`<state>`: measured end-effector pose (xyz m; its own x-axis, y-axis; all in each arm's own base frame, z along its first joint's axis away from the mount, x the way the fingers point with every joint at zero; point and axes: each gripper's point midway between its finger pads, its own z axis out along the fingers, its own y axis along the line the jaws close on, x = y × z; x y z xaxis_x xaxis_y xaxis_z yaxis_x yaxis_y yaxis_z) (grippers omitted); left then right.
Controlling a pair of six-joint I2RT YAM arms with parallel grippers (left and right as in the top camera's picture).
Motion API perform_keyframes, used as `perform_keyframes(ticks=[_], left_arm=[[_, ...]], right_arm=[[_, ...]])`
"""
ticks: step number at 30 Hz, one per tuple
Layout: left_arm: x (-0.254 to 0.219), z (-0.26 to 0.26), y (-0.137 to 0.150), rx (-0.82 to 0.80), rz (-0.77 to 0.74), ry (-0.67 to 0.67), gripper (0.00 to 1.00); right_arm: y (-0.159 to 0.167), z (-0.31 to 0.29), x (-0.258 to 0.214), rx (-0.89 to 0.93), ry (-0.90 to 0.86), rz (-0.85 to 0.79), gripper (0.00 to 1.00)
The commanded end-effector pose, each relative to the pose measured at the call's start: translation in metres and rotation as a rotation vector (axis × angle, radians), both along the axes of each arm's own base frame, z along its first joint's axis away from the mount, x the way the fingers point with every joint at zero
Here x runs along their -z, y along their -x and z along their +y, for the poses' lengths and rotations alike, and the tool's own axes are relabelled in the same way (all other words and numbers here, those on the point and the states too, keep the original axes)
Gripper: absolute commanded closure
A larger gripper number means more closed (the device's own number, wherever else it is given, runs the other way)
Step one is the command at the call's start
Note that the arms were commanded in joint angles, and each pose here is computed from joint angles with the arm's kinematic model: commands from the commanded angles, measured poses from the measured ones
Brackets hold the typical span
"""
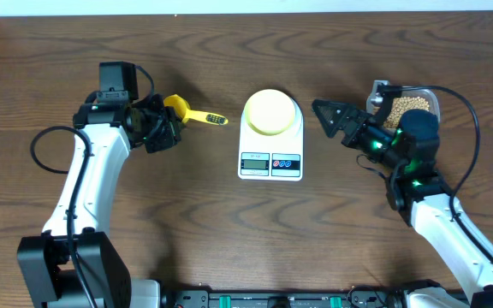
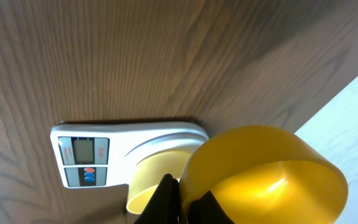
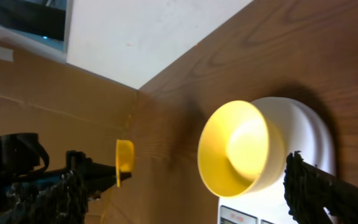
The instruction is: Scoop item into bowl and weigh 50g on scale
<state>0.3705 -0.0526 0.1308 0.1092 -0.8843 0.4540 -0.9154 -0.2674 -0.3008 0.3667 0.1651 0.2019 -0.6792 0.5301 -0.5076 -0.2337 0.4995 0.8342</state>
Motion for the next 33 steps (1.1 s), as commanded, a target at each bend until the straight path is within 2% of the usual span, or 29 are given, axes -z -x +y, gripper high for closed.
perform_keyframes(ticks=[1,6,33], left_arm=[[-0.003,-0.008,0.003,0.007,0.001,0.005,0.93],[-0.003,-0.017,0.005,0.019,0.006,0.011,0.92],[-0.017,-0.076,0.003,0.176,-0.074,0.089,0.92]], right_arm=[[-0.003,0.009,-0.013,0.015,-0.015,-0.034,0.01],[-0.001,0.018,-0.014,0.013,-0.018,-0.038,0.05],[0.004,0.037,-0.010,0.031,-0.027,-0.008,0.08]])
